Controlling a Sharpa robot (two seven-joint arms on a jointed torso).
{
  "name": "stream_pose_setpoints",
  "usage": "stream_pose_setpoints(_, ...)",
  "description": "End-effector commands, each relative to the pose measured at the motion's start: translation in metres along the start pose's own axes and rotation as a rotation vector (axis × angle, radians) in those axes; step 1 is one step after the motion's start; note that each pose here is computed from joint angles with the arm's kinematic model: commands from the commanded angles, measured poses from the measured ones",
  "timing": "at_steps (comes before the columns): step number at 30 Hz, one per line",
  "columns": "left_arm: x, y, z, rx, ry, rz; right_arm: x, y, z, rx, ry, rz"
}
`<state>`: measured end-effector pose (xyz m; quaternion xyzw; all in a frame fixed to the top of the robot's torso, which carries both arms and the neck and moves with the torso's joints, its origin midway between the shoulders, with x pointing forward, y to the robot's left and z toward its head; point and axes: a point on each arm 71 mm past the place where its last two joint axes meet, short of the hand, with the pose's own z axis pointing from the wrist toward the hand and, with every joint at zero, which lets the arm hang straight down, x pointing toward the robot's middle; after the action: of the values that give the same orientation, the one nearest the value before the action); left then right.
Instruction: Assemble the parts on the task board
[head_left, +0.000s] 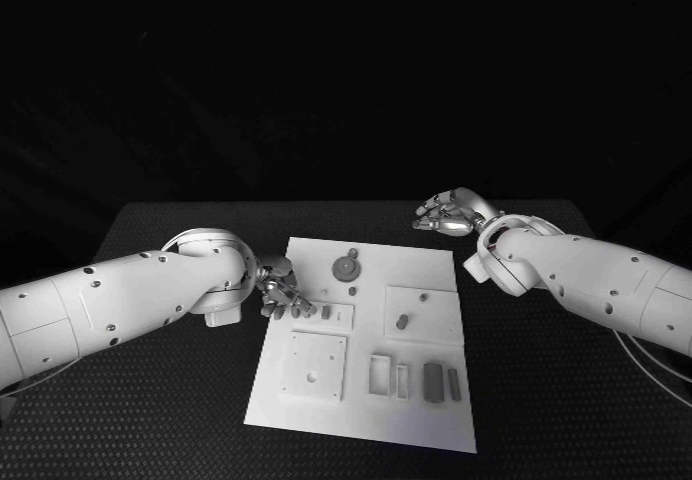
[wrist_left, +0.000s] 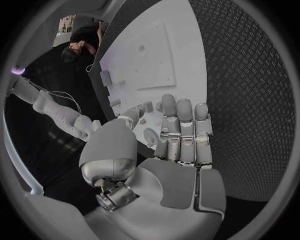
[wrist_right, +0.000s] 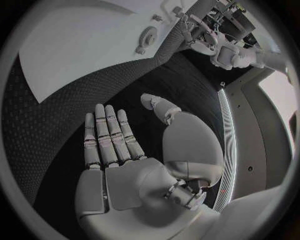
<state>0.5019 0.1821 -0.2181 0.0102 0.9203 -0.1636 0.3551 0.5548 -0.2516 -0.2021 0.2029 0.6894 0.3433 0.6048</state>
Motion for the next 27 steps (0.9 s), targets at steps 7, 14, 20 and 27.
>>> stream_pose_setpoints(7,0.0024,-0.0040,0.0041,-0.013,0.026,0.005,0.002,0.001,0.000,-0.009,0.011,0.001)
stream_pose_setpoints(14,0.0012,-0.0042,0.0069,-0.015,0.003,-0.005,0.002,0.002,0.000,-0.010,0.011,0.001)
stream_pose_setpoints(20,0.0008,-0.0046,0.0087,-0.018,0.000,-0.006,0.003,0.002,0.001,-0.012,0.012,0.002)
stream_pose_setpoints(27,0.0014,-0.0047,0.0114,-0.020,-0.005,-0.005,0.003,0.002,0.001,-0.012,0.013,0.002)
